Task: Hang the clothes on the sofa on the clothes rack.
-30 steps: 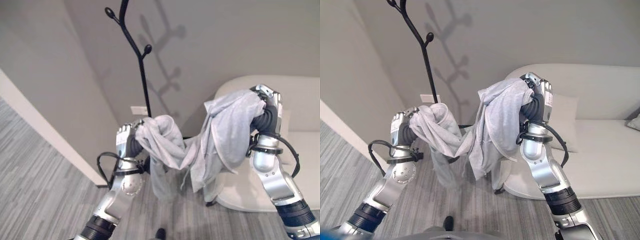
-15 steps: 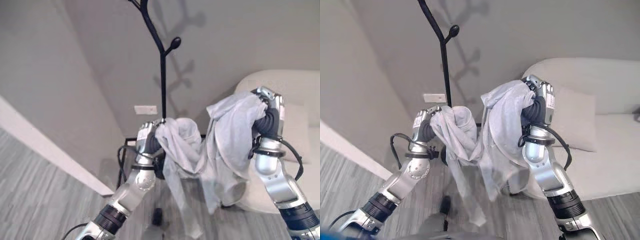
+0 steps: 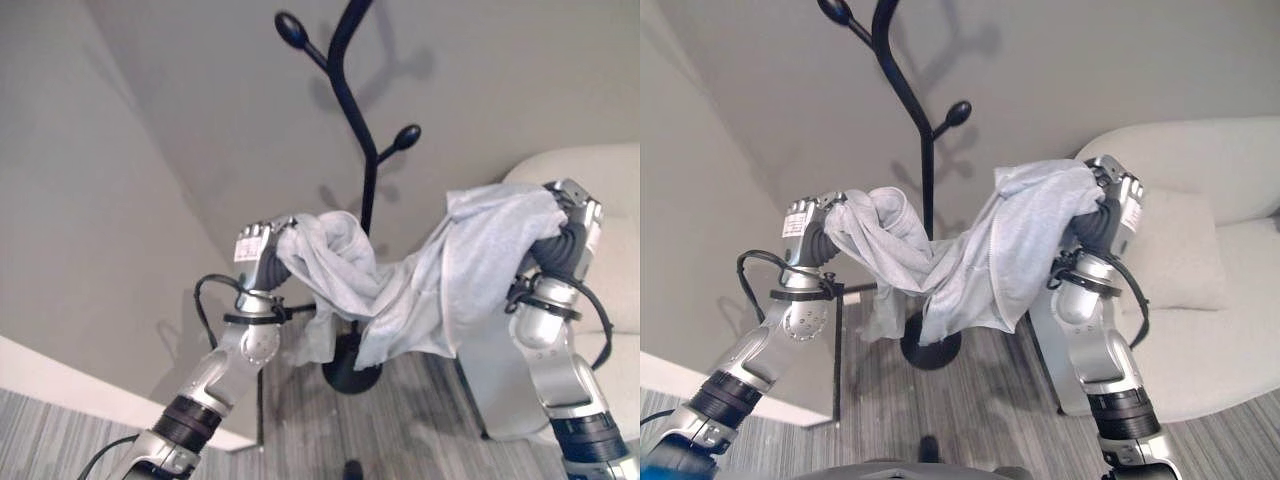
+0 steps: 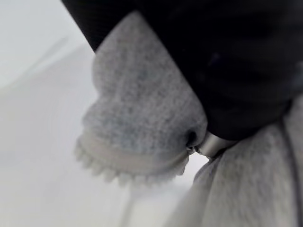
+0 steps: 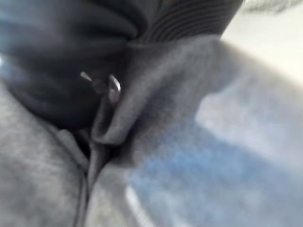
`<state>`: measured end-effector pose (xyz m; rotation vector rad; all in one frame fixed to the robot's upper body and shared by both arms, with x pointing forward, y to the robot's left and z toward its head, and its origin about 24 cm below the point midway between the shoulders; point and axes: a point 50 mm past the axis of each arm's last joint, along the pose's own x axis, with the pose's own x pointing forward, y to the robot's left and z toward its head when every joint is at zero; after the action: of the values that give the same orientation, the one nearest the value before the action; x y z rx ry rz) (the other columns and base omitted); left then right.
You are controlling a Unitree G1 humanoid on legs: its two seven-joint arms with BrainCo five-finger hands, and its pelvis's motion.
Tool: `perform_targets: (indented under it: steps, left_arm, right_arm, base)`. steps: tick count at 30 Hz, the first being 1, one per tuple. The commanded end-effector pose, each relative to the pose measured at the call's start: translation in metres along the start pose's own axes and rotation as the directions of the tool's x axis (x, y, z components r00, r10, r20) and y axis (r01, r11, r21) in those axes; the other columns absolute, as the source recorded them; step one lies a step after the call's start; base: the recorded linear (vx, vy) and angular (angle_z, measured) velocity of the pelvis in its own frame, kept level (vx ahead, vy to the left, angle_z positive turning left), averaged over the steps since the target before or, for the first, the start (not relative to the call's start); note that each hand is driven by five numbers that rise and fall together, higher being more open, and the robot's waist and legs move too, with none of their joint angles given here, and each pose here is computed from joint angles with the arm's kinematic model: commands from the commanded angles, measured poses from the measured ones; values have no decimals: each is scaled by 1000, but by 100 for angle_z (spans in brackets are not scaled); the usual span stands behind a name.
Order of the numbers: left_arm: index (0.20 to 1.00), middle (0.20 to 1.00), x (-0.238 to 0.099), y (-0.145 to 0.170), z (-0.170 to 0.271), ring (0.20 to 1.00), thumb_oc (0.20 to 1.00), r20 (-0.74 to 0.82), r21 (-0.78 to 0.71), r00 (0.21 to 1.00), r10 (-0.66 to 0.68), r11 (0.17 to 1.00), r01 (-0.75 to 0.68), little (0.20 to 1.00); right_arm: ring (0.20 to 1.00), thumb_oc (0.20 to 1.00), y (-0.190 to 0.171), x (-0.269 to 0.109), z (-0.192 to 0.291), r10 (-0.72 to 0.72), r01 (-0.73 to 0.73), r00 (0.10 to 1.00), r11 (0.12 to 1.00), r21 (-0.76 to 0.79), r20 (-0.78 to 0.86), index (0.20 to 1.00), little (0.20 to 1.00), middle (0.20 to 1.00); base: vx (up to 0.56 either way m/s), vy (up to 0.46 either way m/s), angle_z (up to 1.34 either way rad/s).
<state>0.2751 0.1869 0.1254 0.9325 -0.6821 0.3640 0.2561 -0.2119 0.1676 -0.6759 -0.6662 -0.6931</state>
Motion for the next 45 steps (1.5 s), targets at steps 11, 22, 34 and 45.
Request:
perform_targets:
  steps: [11,22,34,45]
  left_arm:
    - [200,200,25,38,17,200,200,114,3,960,257,966,-259,200]
    - [200,200,30,58,20,200,200,230,75,941,250,959,-273,200]
    - [200,200,98,119,16,200,200,393,224,825,406,828,-515,200]
    - [200,200,123,140,-32,200,200,209,427,918,338,813,-397,200]
  right_arm:
    - [200,200,-52,31,26,-266,281,931,959,-27,252,200,200,200]
    - [200,200,-67,39,24,-253,311,903,942,-123,347,200,200,200]
    - [200,200,-79,105,60,-299,368,811,929,-42,503,200,200,200]
    - [200,200,-76,166,50,-136,215,898,965,-148,418,200,200,200]
  base:
    - [138,17,37]
    - [77,-43,5]
    - [47,-31,4]
    - [30,-20,15]
